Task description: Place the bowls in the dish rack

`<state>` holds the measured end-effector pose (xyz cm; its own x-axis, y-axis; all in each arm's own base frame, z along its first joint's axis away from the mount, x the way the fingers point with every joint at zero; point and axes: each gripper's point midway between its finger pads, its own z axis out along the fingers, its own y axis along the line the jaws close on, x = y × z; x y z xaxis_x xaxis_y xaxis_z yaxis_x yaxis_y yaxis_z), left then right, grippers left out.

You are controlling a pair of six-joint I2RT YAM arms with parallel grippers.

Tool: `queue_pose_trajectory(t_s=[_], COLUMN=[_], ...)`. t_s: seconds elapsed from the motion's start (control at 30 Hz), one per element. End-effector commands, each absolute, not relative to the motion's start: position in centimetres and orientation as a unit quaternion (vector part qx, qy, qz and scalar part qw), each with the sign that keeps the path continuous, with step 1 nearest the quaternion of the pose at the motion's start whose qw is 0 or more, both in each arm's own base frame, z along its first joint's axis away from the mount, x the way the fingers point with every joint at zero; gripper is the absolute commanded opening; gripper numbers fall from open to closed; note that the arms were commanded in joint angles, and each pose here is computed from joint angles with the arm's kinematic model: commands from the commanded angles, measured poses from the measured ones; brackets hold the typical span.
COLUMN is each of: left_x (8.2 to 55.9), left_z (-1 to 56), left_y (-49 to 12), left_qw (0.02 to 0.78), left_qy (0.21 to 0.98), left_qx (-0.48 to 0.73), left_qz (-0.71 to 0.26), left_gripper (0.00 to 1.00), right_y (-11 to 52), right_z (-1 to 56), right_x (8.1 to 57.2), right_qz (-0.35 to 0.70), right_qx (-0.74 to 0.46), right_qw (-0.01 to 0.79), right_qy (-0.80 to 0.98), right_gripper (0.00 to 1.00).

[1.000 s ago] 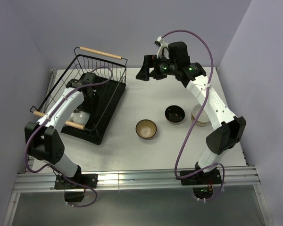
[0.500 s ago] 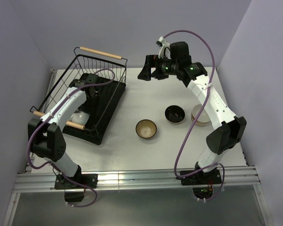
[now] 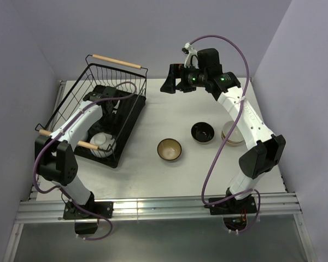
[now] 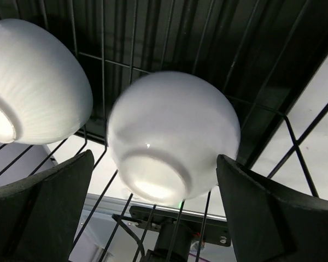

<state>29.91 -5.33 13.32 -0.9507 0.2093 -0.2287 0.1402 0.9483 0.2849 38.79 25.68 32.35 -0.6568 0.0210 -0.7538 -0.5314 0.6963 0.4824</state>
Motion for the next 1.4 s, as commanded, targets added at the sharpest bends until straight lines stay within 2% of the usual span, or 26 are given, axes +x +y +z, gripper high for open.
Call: queue_pose_trajectory(t_s=[0.0,0.27,0.53,0.77,0.83,0.93,1.07,1.2,1.37], left_x=[29.7,30.1,34.8,39.5,39.8,40.4,38.8,37.4,37.3], left_z=[13.8,15.0,21.7,28.8,30.4,32.9,37.1,37.3,36.1], left_y=[-6.6,-7.3,-8.0,-5.5,-6.3,-4.6,-7.1,-9.2,-9.3], left_qw=[0.132,0.15,0.261,0.385,0.406,0.462,0.525,0.527,0.521], left_qy=[0.982,0.981,0.964,0.921,0.905,0.871,0.813,0.789,0.791], left_qx=[0.089,0.083,0.054,0.009,0.016,0.008,0.061,0.088,0.078], left_qz=[0.104,0.086,0.008,-0.058,-0.126,-0.166,-0.244,-0.303,-0.311], left_gripper=[0.99,0.99,0.98,1.0,1.0,0.99,1.0,0.99,1.0], right_y=[25.3,25.2,24.7,22.5,20.8,17.8,13.3,7.4,1.6], right_z=[33.4,33.0,32.9,33.0,32.9,32.8,32.5,30.2,27.9], right_x=[39.2,39.4,39.5,38.7,38.6,37.9,36.5,34.9,32.0], right_qz=[0.358,0.354,0.343,0.318,0.306,0.292,0.272,0.22,0.217], right_qx=[-0.153,-0.152,-0.157,-0.165,-0.157,-0.146,-0.132,-0.131,-0.083], right_qw=[0.4,0.398,0.403,0.405,0.408,0.408,0.397,0.374,0.306], right_qy=[0.83,0.832,0.834,0.841,0.845,0.853,0.867,0.891,0.923], right_gripper=[1.0,1.0,1.0,1.0,1.0,1.0,1.0,1.0,1.0])
